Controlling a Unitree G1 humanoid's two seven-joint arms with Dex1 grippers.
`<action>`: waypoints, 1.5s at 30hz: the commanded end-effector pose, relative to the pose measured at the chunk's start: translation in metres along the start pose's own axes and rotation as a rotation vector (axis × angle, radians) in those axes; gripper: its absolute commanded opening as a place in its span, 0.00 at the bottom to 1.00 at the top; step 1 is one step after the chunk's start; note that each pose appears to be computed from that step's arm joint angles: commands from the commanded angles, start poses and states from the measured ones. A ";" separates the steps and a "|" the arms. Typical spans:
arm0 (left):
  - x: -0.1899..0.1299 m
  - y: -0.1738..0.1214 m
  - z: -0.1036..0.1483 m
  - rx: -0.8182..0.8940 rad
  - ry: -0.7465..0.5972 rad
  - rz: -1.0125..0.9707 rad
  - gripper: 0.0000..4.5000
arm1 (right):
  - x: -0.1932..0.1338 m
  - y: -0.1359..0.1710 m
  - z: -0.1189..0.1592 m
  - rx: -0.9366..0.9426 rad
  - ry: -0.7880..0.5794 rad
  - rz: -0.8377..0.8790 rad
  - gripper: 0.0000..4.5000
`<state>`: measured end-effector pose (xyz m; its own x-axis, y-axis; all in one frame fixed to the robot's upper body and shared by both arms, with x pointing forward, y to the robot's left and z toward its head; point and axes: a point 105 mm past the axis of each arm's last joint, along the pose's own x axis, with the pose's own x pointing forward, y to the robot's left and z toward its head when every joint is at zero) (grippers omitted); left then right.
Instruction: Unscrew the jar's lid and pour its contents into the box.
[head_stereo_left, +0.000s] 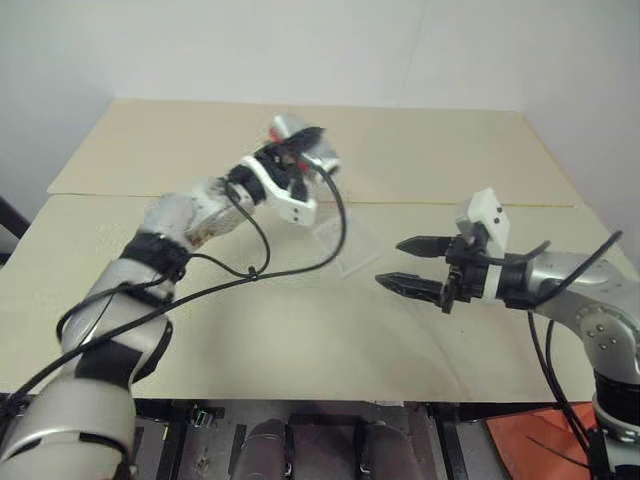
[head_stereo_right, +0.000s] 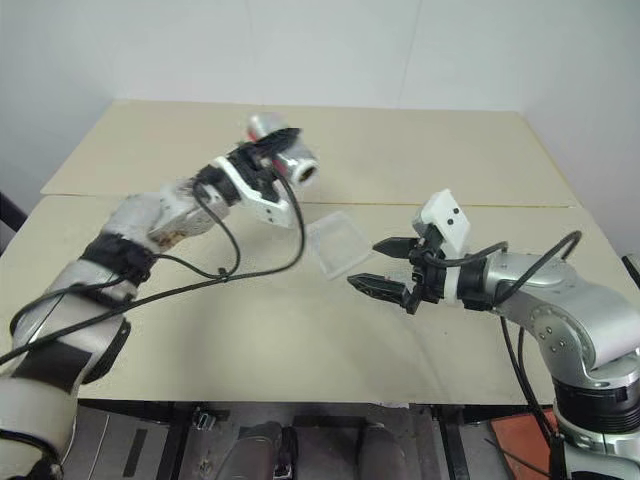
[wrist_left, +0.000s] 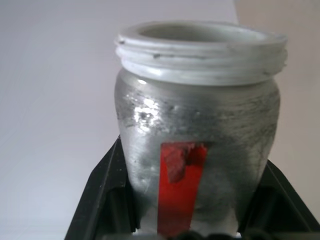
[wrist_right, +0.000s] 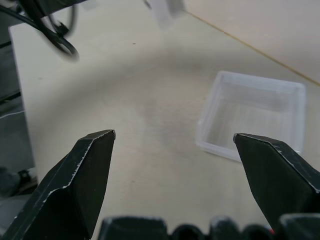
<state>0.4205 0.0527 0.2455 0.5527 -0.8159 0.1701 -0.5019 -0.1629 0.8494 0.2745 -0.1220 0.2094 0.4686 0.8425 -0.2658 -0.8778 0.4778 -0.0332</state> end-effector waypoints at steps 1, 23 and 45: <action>0.005 -0.015 0.009 0.164 -0.093 -0.046 0.43 | -0.004 0.002 0.019 -0.066 -0.023 -0.005 0.99; 0.018 -0.024 0.014 0.082 -0.056 -0.072 0.43 | 0.003 0.000 0.022 -0.096 -0.052 -0.057 0.99; -0.086 -0.041 -0.059 -1.771 0.762 0.390 0.43 | -0.001 -0.004 0.026 -0.125 -0.062 -0.036 0.99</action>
<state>0.4385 0.1698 0.1835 0.9788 -0.2030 0.0271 0.2019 0.9786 0.0389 0.2796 -0.1163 0.2209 0.4869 0.8403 -0.2384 -0.8731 0.4760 -0.1052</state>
